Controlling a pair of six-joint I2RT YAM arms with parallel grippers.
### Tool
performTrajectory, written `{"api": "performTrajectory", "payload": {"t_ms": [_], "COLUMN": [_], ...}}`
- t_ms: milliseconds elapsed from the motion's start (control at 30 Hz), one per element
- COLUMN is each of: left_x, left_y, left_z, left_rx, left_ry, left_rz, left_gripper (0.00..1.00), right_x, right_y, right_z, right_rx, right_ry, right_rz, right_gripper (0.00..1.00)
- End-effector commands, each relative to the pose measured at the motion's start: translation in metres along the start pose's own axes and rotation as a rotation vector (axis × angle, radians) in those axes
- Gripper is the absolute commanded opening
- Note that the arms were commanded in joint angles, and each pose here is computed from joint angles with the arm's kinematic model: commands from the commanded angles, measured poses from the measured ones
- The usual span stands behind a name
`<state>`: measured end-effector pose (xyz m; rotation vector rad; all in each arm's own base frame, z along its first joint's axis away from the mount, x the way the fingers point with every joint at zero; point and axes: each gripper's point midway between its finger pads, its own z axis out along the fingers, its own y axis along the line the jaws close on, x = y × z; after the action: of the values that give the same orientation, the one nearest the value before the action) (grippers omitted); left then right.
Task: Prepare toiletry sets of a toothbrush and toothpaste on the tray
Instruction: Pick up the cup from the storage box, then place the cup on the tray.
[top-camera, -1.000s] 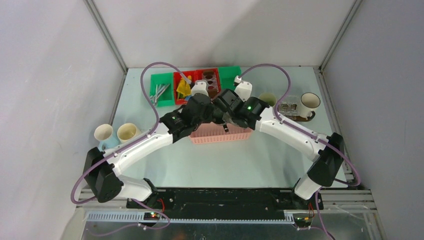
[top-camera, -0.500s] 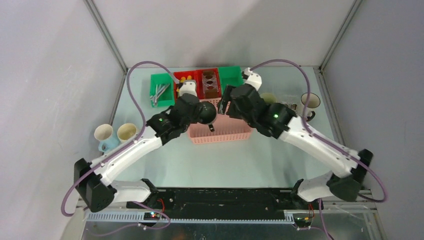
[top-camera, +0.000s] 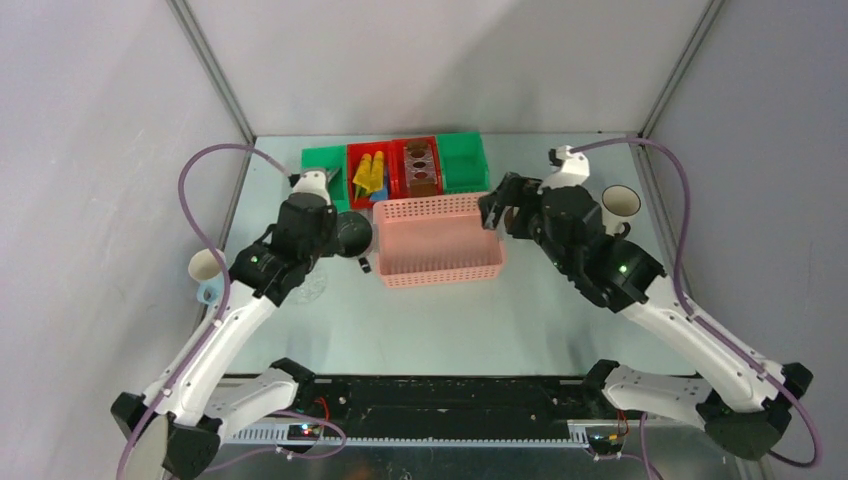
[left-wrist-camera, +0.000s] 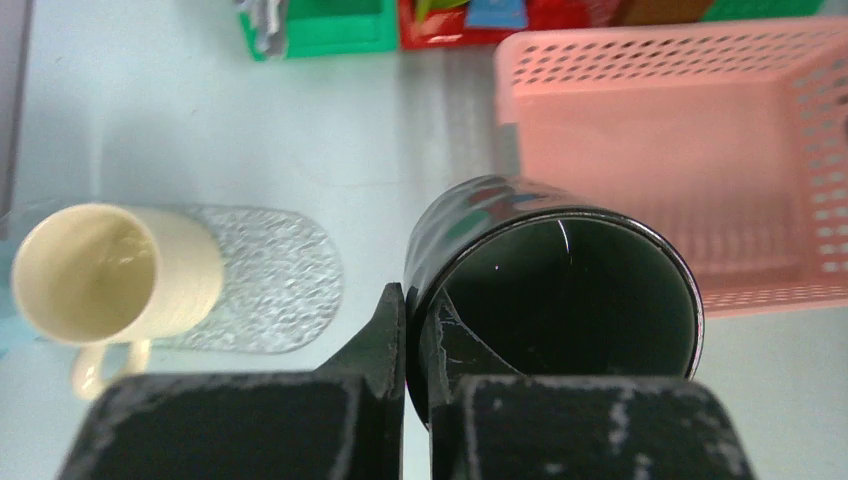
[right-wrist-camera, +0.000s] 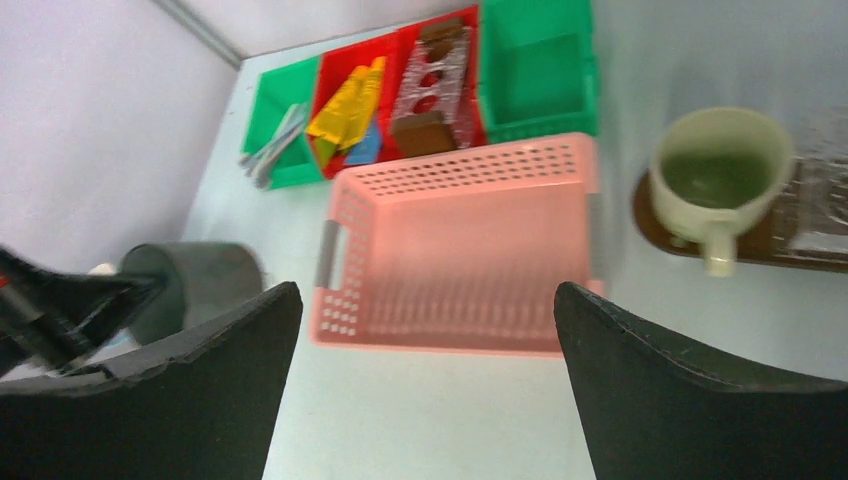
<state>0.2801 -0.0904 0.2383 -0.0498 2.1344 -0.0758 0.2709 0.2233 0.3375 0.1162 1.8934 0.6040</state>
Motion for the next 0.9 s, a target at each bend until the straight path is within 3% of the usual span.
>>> {"api": "performTrajectory", "payload": {"t_ms": [0, 233, 500, 867], "left_x": [0.012, 0.047, 0.070, 0.086], "left_y": [0.026, 0.078, 0.109, 0.137], "left_z": [-0.007, 0.007, 0.032, 0.074], "left_rx": [-0.017, -0.164, -0.259, -0.258], "left_ry": [0.035, 0.164, 0.243, 0.275], "left_rz": [0.057, 0.077, 0.070, 0.055], "left_gripper": [0.00, 0.00, 0.00, 0.00], "right_x": [-0.010, -0.009, -0.004, -0.006], "right_y": [-0.040, -0.096, -0.161, -0.176], "right_z": [-0.008, -0.030, -0.040, -0.053], "right_rx": [0.033, 0.049, 0.221, 0.261], "right_ry": [-0.055, -0.127, -0.146, -0.205], "right_rz": [-0.063, -0.164, -0.250, -0.306], "right_gripper": [0.99, 0.99, 0.99, 0.99]}}
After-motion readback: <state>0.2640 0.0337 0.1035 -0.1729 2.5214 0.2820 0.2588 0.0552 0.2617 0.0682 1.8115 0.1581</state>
